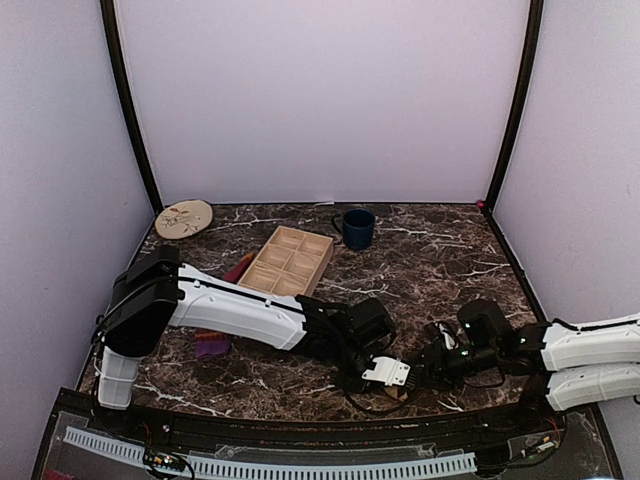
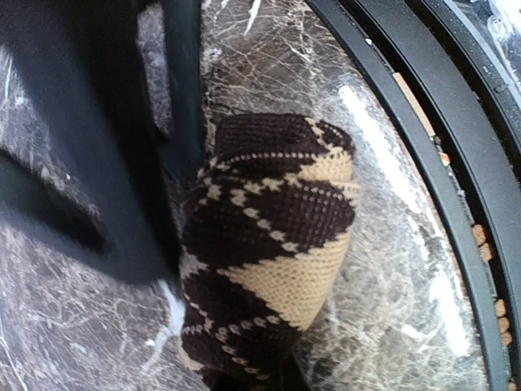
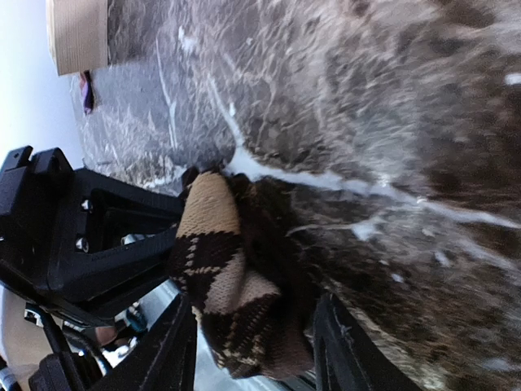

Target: Roll the socks

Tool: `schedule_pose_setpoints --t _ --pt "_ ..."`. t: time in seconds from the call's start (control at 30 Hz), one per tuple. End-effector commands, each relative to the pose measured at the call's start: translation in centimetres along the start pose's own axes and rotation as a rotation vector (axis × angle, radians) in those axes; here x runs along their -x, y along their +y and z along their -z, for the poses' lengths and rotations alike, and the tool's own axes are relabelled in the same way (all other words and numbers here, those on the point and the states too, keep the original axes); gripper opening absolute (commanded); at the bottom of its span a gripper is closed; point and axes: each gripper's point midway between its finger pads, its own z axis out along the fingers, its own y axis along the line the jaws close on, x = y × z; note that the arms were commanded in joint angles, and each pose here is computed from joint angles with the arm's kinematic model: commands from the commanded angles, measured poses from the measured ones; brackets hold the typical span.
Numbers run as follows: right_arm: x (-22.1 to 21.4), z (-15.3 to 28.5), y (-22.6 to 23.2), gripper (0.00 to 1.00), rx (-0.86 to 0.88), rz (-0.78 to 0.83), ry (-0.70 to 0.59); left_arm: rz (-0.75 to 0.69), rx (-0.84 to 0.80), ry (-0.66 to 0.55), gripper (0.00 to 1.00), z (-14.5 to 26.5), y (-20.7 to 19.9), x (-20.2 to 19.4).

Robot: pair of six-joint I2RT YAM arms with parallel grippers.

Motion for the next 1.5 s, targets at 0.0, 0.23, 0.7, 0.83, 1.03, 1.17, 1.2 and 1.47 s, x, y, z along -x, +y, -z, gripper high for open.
schedule_pose_setpoints --t 0.0,0.23,0.7,0.83,1.03,1.17,1.2,1.47 --pt "1.3 1.5 -0.9 0.47 -0.104 0.104 -0.081 0.100 -0.158 0.129 0.00 -0.3 -3.4 -3.2" --pt "3.0 3.5 -0.6 0.48 -0.189 0.221 -0.189 0.160 -0.193 0.118 0.00 0.2 -2.7 -2.5" --pt "2.5 3.7 0.7 0.50 -0.315 0.513 -0.274 0.260 -0.216 0.213 0.00 0.8 -1.7 -6.0" --pt "1.8 3.8 1.7 0.50 -0.296 0.612 -0.299 0.269 -0.216 0.193 0.00 0.8 -1.5 -5.6" --pt "0.1 3.6 3.7 0.51 -0.232 0.763 -0.312 0.291 -0.228 0.166 0.00 0.9 -1.2 -5.2" --pt "-0.7 3.1 4.7 0.52 -0.230 0.828 -0.302 0.305 -0.245 0.150 0.00 0.9 -1.3 -5.0" --pt "-0.9 2.8 4.9 0.52 -0.234 0.844 -0.295 0.308 -0.249 0.147 0.00 1.0 -1.3 -4.9" --pt "-2.1 0.9 6.2 0.55 -0.265 0.966 -0.304 0.330 -0.277 0.105 0.00 1.4 -0.7 -4.2"
